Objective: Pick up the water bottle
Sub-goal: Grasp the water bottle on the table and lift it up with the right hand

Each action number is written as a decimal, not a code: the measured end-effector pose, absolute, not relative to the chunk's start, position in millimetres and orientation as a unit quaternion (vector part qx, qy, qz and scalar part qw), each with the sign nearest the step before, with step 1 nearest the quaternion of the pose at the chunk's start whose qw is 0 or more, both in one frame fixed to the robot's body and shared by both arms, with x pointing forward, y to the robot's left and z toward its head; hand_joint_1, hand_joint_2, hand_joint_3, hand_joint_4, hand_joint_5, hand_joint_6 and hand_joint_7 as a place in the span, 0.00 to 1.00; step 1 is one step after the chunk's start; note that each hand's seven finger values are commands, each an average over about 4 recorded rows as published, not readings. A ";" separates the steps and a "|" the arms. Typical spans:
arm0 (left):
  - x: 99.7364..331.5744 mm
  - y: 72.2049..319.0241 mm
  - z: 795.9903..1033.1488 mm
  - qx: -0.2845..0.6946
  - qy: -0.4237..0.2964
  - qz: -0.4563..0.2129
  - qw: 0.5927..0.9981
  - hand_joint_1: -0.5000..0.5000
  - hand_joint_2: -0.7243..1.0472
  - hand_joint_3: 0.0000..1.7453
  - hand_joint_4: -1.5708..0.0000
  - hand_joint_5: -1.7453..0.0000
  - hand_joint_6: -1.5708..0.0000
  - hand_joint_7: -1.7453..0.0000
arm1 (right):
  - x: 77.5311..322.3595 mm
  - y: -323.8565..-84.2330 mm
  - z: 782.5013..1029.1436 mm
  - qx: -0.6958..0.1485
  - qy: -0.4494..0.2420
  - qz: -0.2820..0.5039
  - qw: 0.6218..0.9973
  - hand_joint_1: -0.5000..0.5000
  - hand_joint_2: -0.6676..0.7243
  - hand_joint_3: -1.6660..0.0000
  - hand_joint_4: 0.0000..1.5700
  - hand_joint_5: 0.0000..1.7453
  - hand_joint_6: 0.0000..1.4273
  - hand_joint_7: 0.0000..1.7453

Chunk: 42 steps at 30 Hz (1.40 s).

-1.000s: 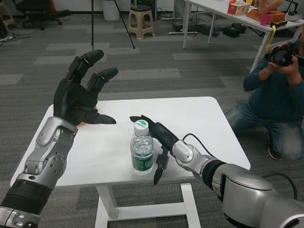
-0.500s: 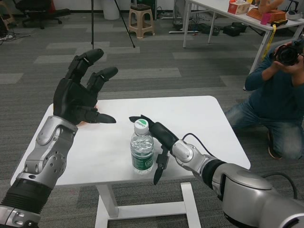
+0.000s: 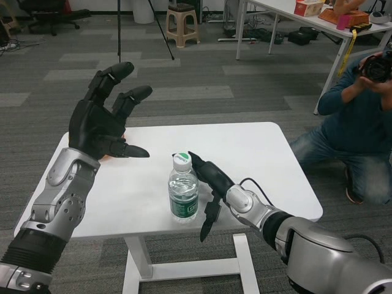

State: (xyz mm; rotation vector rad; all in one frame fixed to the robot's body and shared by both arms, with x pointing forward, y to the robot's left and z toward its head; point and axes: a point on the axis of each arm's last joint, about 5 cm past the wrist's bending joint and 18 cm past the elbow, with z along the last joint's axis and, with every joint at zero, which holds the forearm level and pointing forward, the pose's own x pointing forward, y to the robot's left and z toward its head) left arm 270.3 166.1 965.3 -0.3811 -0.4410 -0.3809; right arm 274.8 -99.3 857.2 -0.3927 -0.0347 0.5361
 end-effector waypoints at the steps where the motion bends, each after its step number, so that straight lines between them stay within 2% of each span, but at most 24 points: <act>1: 270.4 166.8 965.4 -0.186 -0.215 -0.187 0.940 0.02 0.45 0.00 1.00 0.40 1.00 0.44 | 273.8 -100.4 855.9 -0.187 -0.013 0.260 0.947 0.08 0.82 0.95 0.13 0.28 0.00 0.20; 7: 270.7 169.6 965.6 -0.184 -0.207 -0.188 0.942 0.02 0.45 0.05 1.00 0.38 1.00 0.44 | 268.5 -107.2 848.8 -0.142 0.006 0.234 0.962 0.09 0.77 0.95 0.13 0.28 0.00 0.17; 12: 272.1 168.1 967.1 -0.182 -0.201 -0.196 0.942 0.02 0.45 0.01 1.00 0.37 1.00 0.44 | 265.3 -108.1 845.2 -0.118 0.014 0.217 0.969 0.08 0.76 0.95 0.16 0.28 0.00 0.18; 16: 274.8 166.8 968.5 -0.181 -0.196 -0.203 0.942 0.02 0.45 0.01 1.00 0.37 1.00 0.44 | 264.5 -104.5 844.7 -0.113 0.014 0.218 0.969 0.08 0.74 0.95 0.18 0.26 0.00 0.16; 20: 275.9 167.6 966.9 -0.179 -0.188 -0.204 0.944 0.02 0.45 0.00 1.00 0.41 1.00 0.44 | 264.0 -102.6 844.3 -0.111 0.015 0.219 0.969 0.08 0.74 0.95 0.16 0.28 0.00 0.18; 23: 276.3 167.6 966.7 -0.182 -0.186 -0.205 0.944 0.02 0.45 0.00 1.00 0.40 1.00 0.44 | 263.5 -100.5 843.9 -0.109 0.016 0.221 0.969 0.08 0.76 0.95 0.17 0.28 0.00 0.16; 27: 276.6 167.7 966.6 -0.182 -0.185 -0.206 0.944 0.02 0.45 0.05 1.00 0.41 1.00 0.44 | 262.7 -95.7 843.8 -0.110 0.015 0.230 0.967 0.08 0.73 0.95 0.18 0.28 0.00 0.18; 29: 276.7 167.7 966.7 -0.182 -0.184 -0.207 0.943 0.02 0.45 0.05 1.00 0.38 1.00 0.44 | 262.7 -94.2 844.1 -0.112 0.014 0.234 0.966 0.08 0.75 0.95 0.19 0.28 0.00 0.18; 31: 276.7 167.7 966.8 -0.182 -0.184 -0.208 0.943 0.02 0.45 0.03 1.00 0.37 1.00 0.44 | 262.7 -92.9 844.3 -0.113 0.013 0.237 0.965 0.08 0.76 0.95 0.20 0.28 0.00 0.17; 33: 276.8 167.9 967.0 -0.182 -0.184 -0.208 0.943 0.02 0.45 0.00 1.00 0.40 1.00 0.44 | 262.5 -91.6 844.4 -0.114 0.013 0.240 0.964 0.08 0.74 0.95 0.20 0.28 0.00 0.17; 37: 277.6 167.0 968.4 -0.182 -0.185 -0.211 0.942 0.02 0.45 0.05 1.00 0.41 1.00 0.40 | 262.1 -89.2 844.5 -0.115 0.012 0.245 0.962 0.08 0.75 0.95 0.20 0.28 0.00 0.18; 39: 278.0 166.6 969.1 -0.182 -0.185 -0.213 0.942 0.02 0.45 0.03 1.00 0.38 1.00 0.42 | 262.0 -88.4 844.5 -0.115 0.012 0.247 0.962 0.08 0.73 0.95 0.20 0.28 0.00 0.20; 42: 278.2 166.1 969.6 -0.181 -0.186 -0.214 0.942 0.02 0.45 0.00 1.00 0.40 1.00 0.42 | 261.8 -87.7 844.4 -0.115 0.012 0.248 0.962 0.08 0.73 0.95 0.21 0.28 0.00 0.18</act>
